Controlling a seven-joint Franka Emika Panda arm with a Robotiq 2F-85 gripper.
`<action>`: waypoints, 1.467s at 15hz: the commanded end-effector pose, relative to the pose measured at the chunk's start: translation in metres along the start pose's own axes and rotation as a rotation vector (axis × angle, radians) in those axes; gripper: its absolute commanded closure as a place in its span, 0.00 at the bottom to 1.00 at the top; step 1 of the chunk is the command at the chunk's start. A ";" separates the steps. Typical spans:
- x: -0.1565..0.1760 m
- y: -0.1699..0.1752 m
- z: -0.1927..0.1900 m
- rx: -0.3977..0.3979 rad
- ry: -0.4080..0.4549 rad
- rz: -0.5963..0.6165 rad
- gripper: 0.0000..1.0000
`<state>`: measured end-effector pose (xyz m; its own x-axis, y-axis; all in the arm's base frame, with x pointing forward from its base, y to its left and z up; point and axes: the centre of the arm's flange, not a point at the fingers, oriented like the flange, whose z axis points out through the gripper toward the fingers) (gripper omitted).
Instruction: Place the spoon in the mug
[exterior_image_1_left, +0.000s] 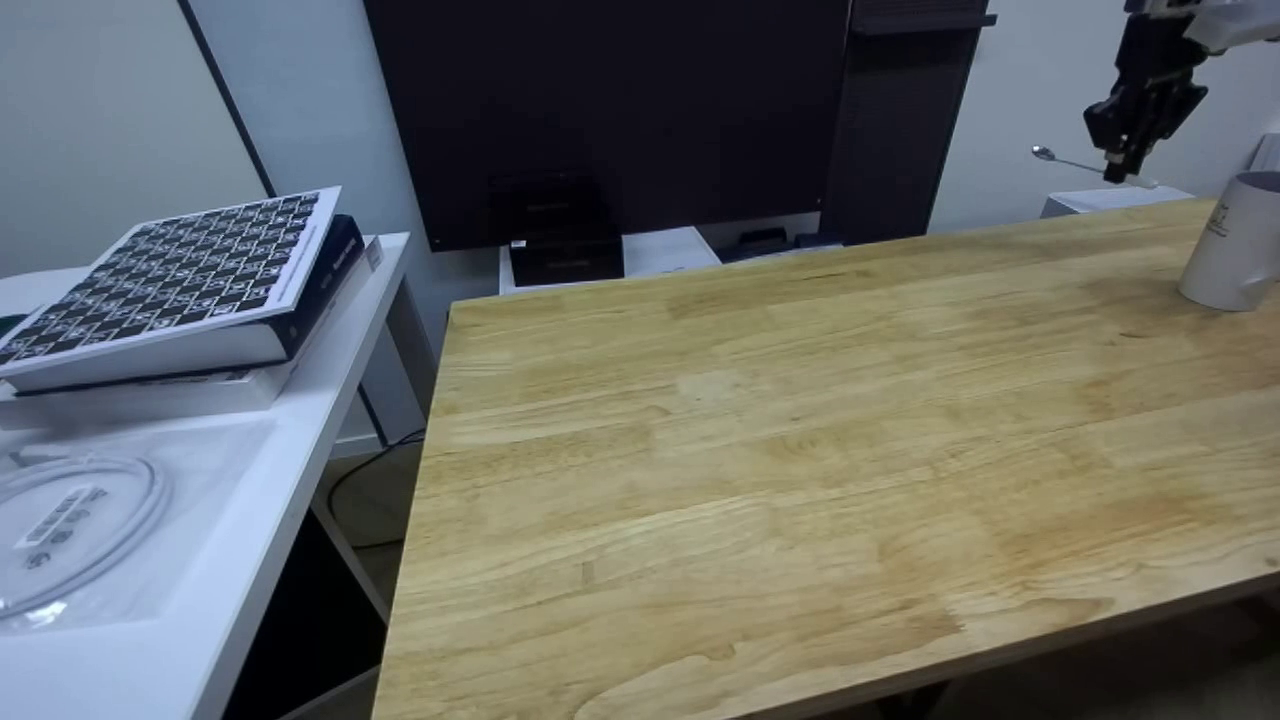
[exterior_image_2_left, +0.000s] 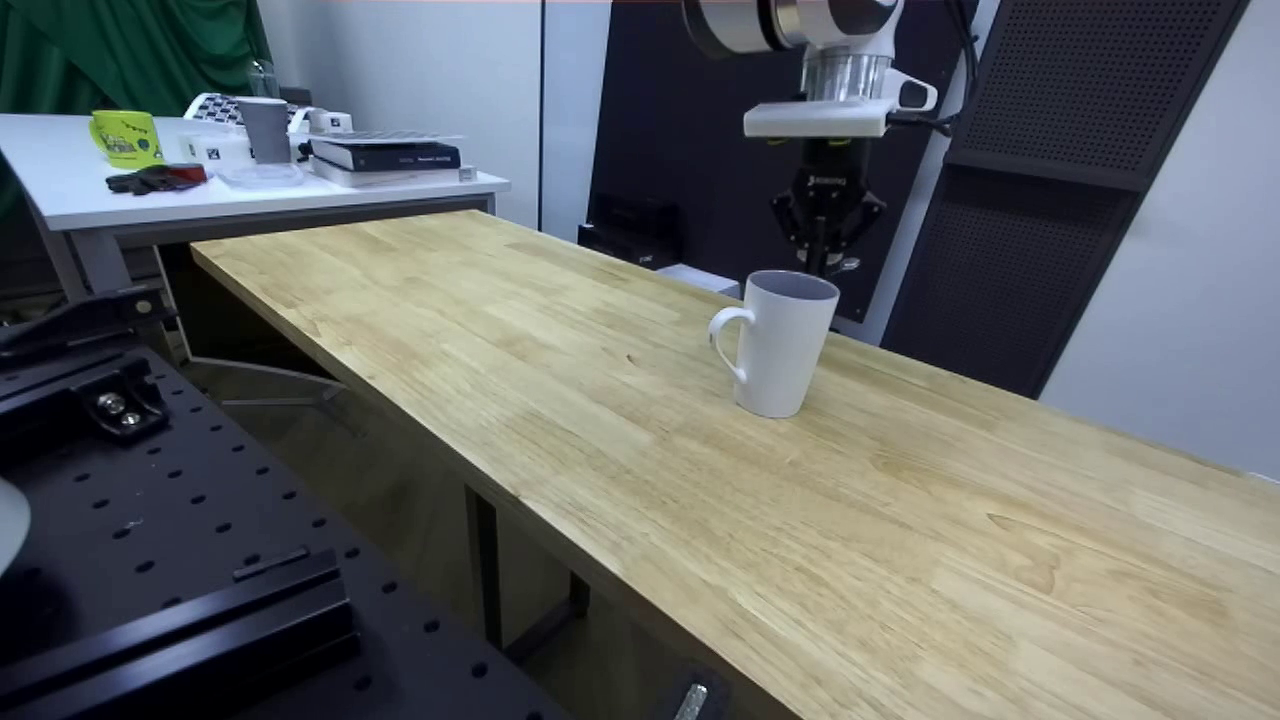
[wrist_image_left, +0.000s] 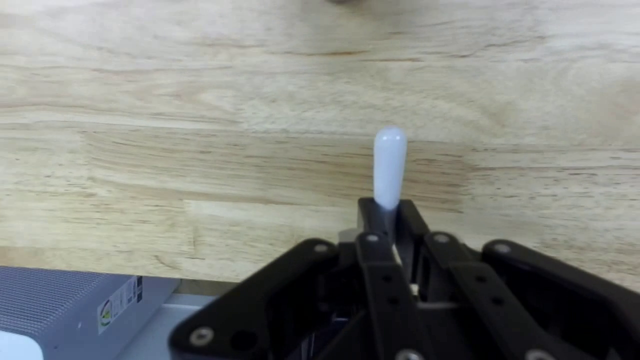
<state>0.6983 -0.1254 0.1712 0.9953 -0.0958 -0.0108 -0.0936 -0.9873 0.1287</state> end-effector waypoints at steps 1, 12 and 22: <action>0.009 0.006 -0.042 0.002 -0.101 0.053 0.97; 0.003 0.023 -0.122 0.250 -0.500 0.072 0.97; -0.023 0.039 -0.100 0.442 -0.810 0.130 0.97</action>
<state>0.6528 -0.1373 0.2778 0.7210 -0.0870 -0.6875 -0.3149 -0.9249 -0.2133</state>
